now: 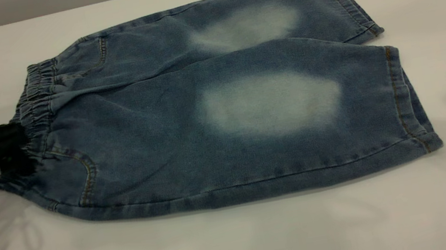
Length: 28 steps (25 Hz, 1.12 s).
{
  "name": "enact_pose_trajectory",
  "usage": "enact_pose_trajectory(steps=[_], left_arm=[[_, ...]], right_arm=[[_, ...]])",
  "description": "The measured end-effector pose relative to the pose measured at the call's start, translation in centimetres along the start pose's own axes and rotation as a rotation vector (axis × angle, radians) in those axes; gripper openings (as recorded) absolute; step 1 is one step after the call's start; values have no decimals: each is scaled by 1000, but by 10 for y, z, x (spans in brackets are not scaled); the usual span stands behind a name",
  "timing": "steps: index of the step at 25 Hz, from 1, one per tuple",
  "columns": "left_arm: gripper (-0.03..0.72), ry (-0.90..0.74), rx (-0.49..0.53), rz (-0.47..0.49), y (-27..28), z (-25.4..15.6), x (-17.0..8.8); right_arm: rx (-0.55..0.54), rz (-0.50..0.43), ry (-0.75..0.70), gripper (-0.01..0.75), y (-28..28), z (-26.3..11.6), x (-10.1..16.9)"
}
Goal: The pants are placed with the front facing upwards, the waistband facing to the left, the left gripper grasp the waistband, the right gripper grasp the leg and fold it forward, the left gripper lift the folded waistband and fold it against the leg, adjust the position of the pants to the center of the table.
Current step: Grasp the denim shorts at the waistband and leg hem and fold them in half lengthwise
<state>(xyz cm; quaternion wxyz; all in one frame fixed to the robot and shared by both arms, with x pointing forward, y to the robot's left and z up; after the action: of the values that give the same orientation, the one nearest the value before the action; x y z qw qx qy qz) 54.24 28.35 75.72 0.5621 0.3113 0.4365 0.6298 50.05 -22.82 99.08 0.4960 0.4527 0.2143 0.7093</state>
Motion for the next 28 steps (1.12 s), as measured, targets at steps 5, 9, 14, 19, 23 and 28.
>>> enact_pose_trajectory(steps=[5, 9, 14, 19, 23, 28], left_arm=[[559, -24, -3, -33, -1, 3, -22], [510, -21, 11, -33, -1, 0, -24], [318, -17, 17, -32, 0, -1, -24], [77, -18, 11, -34, 1, 0, -25], [75, -18, 12, -34, 1, 0, -25], [75, -29, 33, -32, 11, 1, -25]], right_arm=[[0, 0, 0, 509, 0, 0, 0], [0, 0, -2, 509, 0, 0, 0], [1, 0, -2, 509, 0, 0, 0], [2, 0, 0, 509, 0, -1, 0], [18, -5, -9, 509, -4, -7, -3], [54, -29, -42, 509, -16, -21, -14]])
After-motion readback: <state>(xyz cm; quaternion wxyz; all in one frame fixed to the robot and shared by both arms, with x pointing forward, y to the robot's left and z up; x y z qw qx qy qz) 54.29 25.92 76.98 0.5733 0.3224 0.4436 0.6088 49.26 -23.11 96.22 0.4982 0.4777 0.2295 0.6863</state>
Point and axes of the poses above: a point on each arm's last joint axis where the gripper is mounted, y pointing back along that axis away from the gripper, x along the wrist's bending axis when the last joint is at zero, z = x × y, the point moved 7 cm from there along -y, pointing out along that axis toward the gripper, and after that the axes turned 4 degrees about -y, right-handed, at the moved point
